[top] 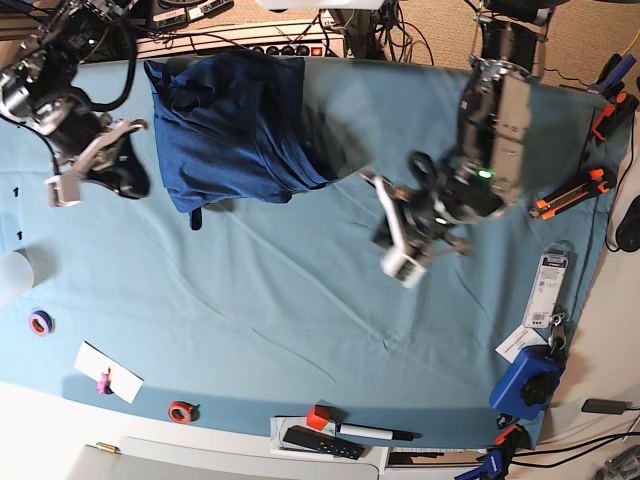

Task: Layout the t-shirt on the table in an organized manner, then fold the t-shirt properly
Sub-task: 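Release the bundle with the left gripper and raise it away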

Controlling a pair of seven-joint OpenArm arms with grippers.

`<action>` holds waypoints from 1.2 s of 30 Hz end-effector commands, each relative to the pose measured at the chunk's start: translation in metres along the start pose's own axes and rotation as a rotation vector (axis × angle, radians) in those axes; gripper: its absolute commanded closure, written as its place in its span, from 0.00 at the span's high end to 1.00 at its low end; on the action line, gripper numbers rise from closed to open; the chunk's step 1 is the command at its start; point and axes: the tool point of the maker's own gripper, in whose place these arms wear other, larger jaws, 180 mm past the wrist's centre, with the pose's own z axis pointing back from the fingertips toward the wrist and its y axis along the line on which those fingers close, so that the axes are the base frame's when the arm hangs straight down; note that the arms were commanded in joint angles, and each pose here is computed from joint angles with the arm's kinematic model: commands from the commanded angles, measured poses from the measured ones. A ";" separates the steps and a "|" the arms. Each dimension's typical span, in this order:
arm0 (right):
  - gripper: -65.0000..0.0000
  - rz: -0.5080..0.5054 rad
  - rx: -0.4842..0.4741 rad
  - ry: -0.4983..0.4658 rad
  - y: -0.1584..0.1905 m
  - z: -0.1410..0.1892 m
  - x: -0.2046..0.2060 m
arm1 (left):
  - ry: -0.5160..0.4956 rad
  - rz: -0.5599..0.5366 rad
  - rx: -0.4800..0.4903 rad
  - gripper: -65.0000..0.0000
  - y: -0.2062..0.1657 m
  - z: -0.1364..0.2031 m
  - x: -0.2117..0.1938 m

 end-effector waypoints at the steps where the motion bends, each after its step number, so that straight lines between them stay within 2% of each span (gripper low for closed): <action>1: 0.00 0.021 0.009 -0.062 0.002 0.005 0.016 | -0.069 0.015 0.006 0.02 0.007 0.007 0.019; 3: 0.00 0.014 0.041 -0.088 0.008 0.005 0.021 | -0.098 0.057 0.006 0.02 0.016 0.013 0.023; 6: 0.00 0.009 0.140 -0.124 0.028 0.000 0.028 | -0.117 0.091 0.002 0.02 0.023 0.018 0.024; 10: 0.00 0.016 0.243 -0.074 0.056 -0.014 0.017 | -0.055 0.100 -0.021 0.02 0.022 0.020 0.011; 13: 0.00 0.052 0.190 0.007 0.050 -0.023 0.003 | -0.003 0.070 -0.106 0.03 0.010 0.025 -0.007; 14: 0.00 0.066 0.150 0.036 0.042 -0.024 -0.001 | 0.016 0.057 -0.158 0.09 0.002 0.027 -0.013; 15: 0.03 0.082 0.113 0.063 0.034 -0.025 -0.005 | 0.040 0.047 -0.212 0.21 -0.007 0.031 -0.020; 17: 0.24 0.110 0.051 0.102 0.021 -0.024 -0.008 | 0.078 0.059 -0.294 0.49 -0.021 0.037 -0.032; 18: 0.34 0.121 0.025 0.114 0.016 -0.024 -0.009 | 0.089 0.074 -0.300 0.56 -0.023 0.038 -0.039; 19: 0.40 0.132 -0.001 0.125 0.010 -0.025 -0.008 | 0.097 0.091 -0.300 0.58 -0.025 0.039 -0.046; 21: 0.40 0.139 -0.059 0.121 -0.001 -0.026 -0.004 | 0.109 0.150 -0.325 0.58 -0.034 0.041 -0.058; 24: 0.46 0.075 -0.107 0.110 -0.017 -0.032 -0.003 | 0.105 0.234 -0.421 0.58 -0.059 0.049 -0.072; 26: 0.49 0.009 -0.097 0.118 -0.026 -0.041 -0.009 | 0.106 0.283 -0.469 0.58 -0.072 0.054 -0.080; 31: 0.50 -0.210 0.014 0.110 -0.042 -0.072 -0.019 | 0.110 0.356 -0.514 0.58 -0.091 0.059 -0.092; 36: 0.50 -0.380 0.137 0.080 -0.054 -0.093 -0.013 | 0.111 0.408 -0.540 0.62 -0.106 0.060 -0.100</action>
